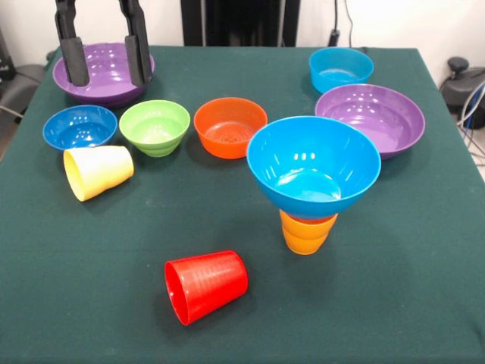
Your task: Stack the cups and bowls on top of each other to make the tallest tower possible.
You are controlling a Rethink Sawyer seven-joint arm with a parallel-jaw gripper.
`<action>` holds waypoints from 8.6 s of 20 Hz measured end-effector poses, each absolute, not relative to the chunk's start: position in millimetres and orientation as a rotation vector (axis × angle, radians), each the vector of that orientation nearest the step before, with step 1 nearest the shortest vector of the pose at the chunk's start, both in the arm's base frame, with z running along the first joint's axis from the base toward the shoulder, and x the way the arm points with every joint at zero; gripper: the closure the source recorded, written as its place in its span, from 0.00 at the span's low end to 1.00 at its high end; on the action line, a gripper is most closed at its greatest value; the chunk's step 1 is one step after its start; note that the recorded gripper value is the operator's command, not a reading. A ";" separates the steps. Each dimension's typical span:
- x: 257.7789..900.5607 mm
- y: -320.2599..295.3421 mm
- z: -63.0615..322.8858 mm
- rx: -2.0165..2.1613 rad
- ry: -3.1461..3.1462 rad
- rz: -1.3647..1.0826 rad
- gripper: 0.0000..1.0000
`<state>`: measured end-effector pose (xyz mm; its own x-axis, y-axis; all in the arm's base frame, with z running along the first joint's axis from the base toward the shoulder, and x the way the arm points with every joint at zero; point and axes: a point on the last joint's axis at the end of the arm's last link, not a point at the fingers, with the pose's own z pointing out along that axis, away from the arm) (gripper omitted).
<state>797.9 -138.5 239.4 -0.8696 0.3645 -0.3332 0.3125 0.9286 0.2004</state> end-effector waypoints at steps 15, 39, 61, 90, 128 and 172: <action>798.1 -147.1 173.3 0.466 2.958 0.083 0.00; 772.2 -139.1 62.4 0.382 2.985 0.060 0.00; 731.5 -189.4 33.9 0.422 2.971 0.024 0.00; 638.9 -177.0 25.5 0.217 3.006 -0.077 0.00; 584.0 -172.0 -35.6 0.222 3.048 -0.069 0.00; 596.9 -171.3 -52.7 0.269 3.020 -0.096 1.00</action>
<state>596.9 -171.3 -52.7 -0.9785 0.1727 -0.1129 0.1795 0.9823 -0.0532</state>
